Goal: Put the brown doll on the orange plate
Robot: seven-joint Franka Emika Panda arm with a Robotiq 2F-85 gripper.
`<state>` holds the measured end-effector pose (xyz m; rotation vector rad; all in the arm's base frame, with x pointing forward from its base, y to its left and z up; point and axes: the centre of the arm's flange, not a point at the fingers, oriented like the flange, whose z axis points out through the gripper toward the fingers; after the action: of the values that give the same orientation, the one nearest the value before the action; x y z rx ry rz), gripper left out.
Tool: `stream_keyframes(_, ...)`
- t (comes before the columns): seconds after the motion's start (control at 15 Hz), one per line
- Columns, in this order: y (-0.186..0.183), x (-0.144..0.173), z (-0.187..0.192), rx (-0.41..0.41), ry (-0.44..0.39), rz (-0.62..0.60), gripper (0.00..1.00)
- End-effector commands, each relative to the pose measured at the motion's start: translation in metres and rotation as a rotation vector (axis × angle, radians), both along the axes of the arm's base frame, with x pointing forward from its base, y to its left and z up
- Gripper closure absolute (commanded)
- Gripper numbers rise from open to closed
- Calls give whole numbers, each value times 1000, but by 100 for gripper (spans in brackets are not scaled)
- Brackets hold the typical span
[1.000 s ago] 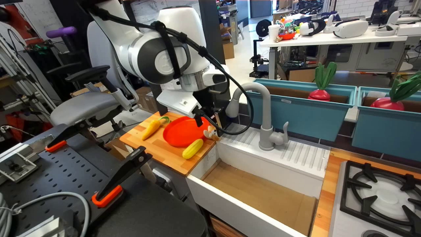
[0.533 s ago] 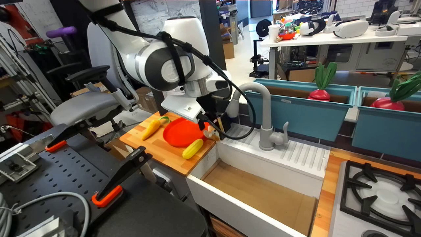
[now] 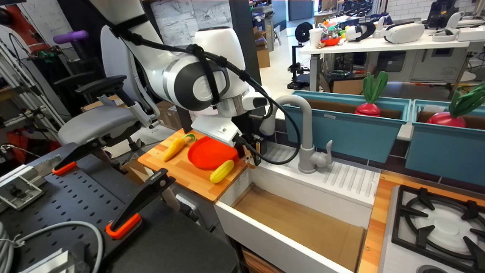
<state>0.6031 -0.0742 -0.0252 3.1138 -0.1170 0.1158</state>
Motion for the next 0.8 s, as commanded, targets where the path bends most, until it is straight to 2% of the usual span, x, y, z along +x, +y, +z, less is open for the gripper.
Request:
stream_keyframes(0.0, 0, 9, -4, -30, 0, 9, 66)
stream_keyframes(0.27, -3, 13, -1, -36, -3, 7, 96)
stream_keyframes(0.4, -4, 14, 2, -37, -6, 6, 100)
stream_keyframes(0.73, -2, 8, 17, -27, -19, 14, 98)
